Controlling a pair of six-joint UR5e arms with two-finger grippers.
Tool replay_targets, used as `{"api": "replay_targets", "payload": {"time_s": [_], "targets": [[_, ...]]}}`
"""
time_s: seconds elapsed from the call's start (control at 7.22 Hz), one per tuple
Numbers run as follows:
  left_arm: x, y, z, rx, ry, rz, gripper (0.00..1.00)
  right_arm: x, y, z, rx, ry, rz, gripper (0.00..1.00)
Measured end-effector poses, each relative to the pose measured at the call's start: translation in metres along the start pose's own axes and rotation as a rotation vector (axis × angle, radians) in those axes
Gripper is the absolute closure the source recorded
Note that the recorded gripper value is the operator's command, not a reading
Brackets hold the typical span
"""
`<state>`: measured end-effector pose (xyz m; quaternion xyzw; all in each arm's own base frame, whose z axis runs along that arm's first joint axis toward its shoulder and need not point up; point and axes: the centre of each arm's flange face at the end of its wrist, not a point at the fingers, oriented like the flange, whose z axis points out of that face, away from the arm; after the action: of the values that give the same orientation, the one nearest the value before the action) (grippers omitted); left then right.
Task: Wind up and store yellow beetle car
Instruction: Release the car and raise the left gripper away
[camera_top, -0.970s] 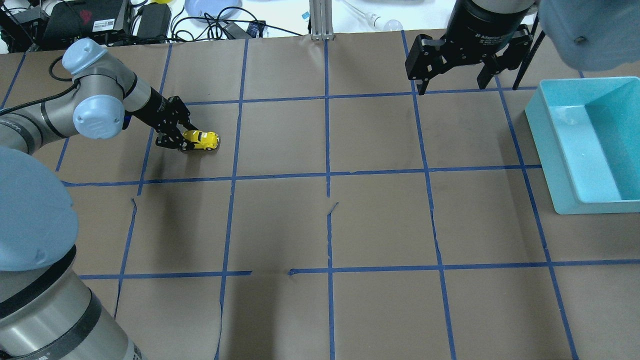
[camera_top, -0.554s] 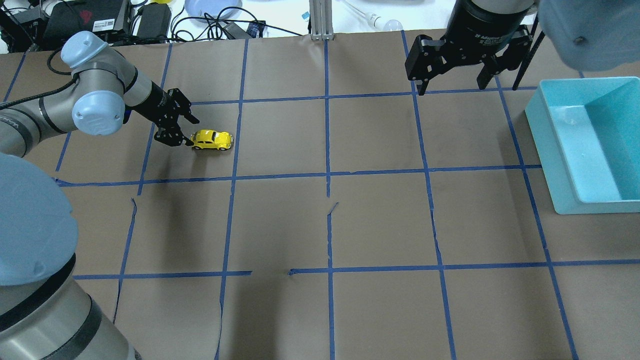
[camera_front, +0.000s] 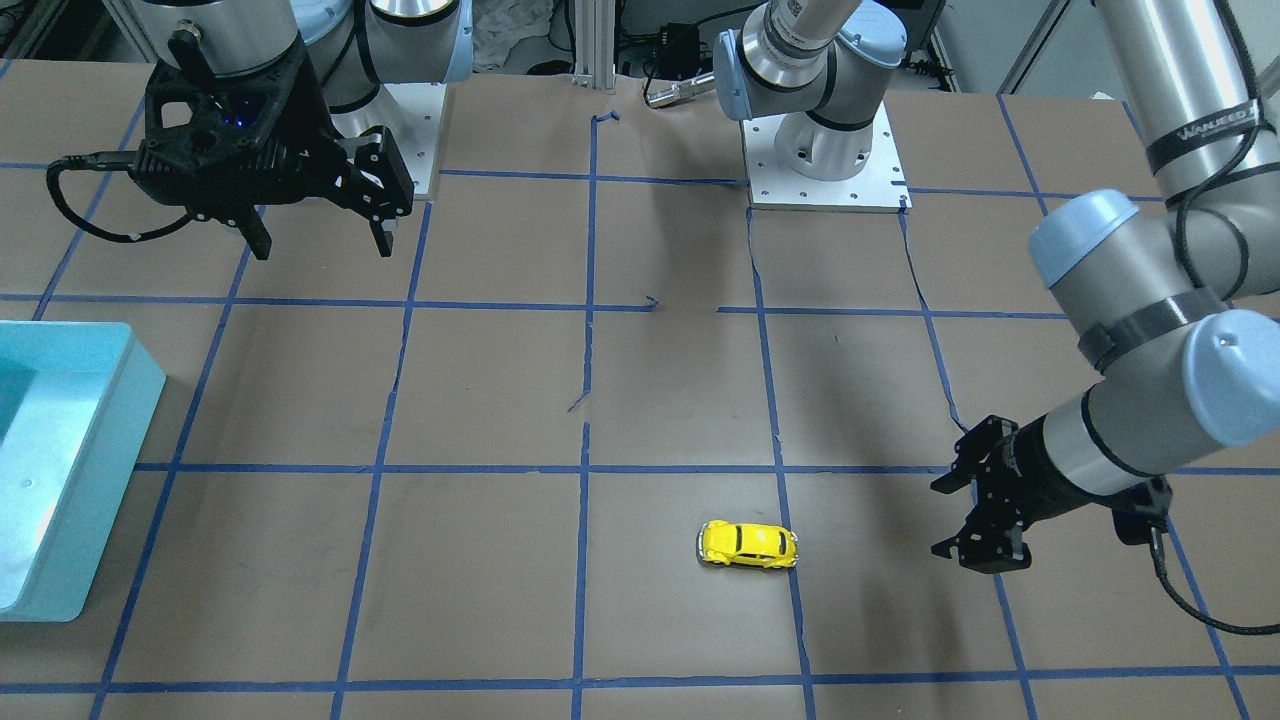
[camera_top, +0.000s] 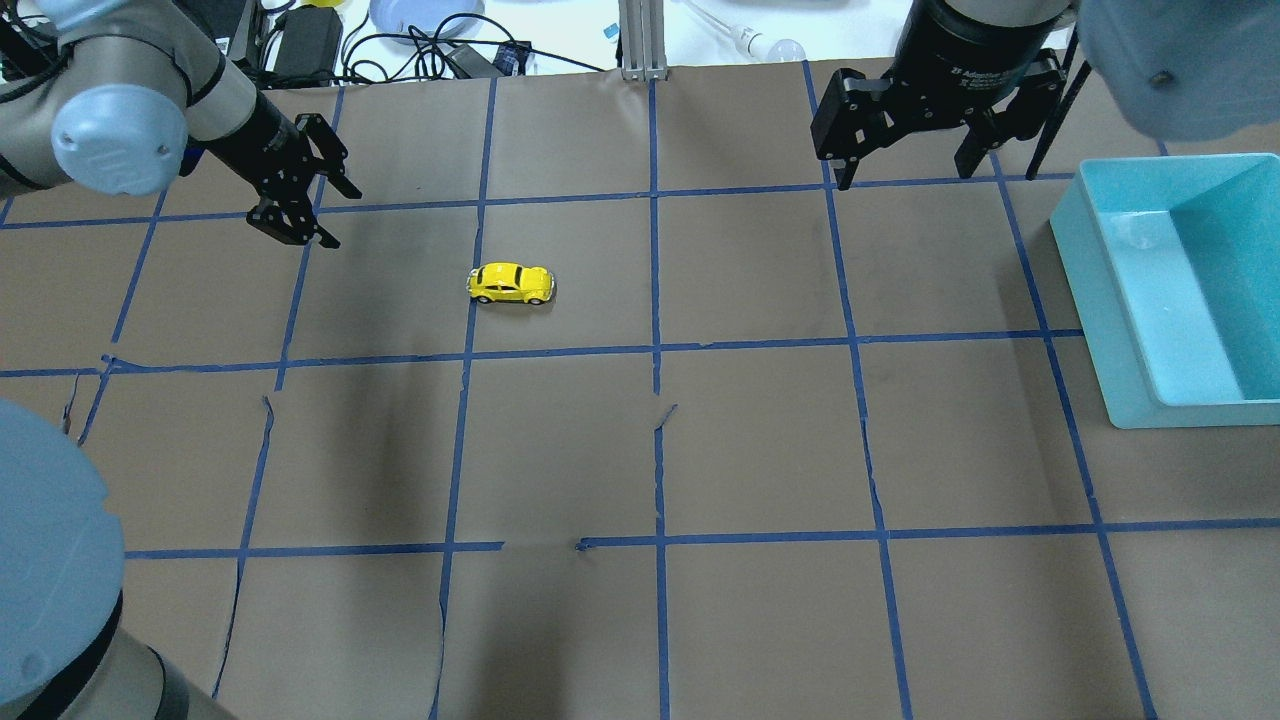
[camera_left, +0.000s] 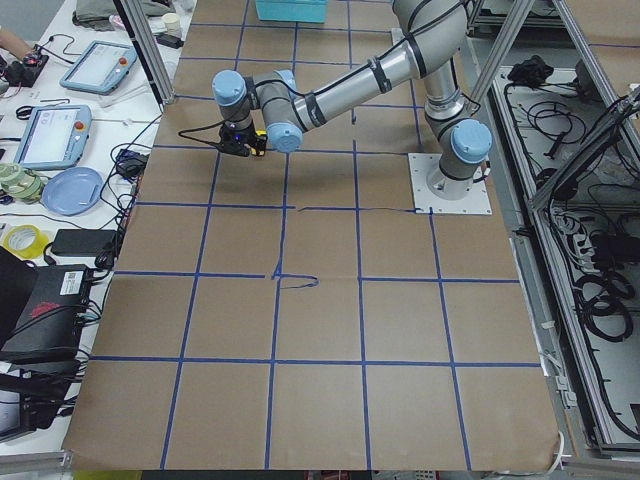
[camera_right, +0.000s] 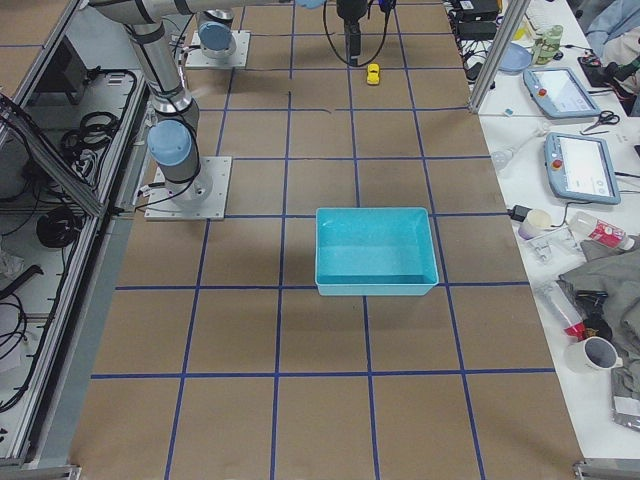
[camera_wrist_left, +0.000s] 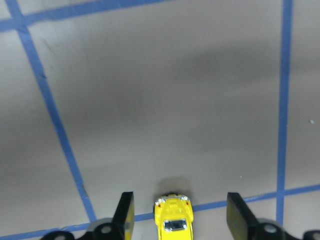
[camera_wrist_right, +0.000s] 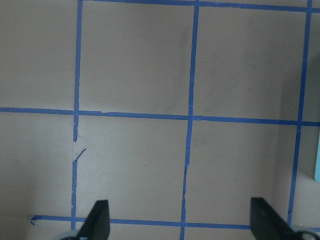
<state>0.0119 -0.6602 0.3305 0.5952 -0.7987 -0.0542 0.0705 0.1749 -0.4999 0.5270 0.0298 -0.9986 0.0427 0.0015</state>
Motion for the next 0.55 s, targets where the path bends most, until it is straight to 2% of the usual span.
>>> {"api": "replay_targets", "payload": {"time_s": [0.14,0.55], "targets": [[-0.004,0.006,-0.031,0.042,-0.038,0.095,0.02,0.0,0.0,0.0,0.0,0.0,0.0,0.0],[-0.026,0.018,-0.109,0.173,-0.165,0.355,0.0,0.0,0.0,0.0,-0.001,0.0,0.0,0.0]]}}
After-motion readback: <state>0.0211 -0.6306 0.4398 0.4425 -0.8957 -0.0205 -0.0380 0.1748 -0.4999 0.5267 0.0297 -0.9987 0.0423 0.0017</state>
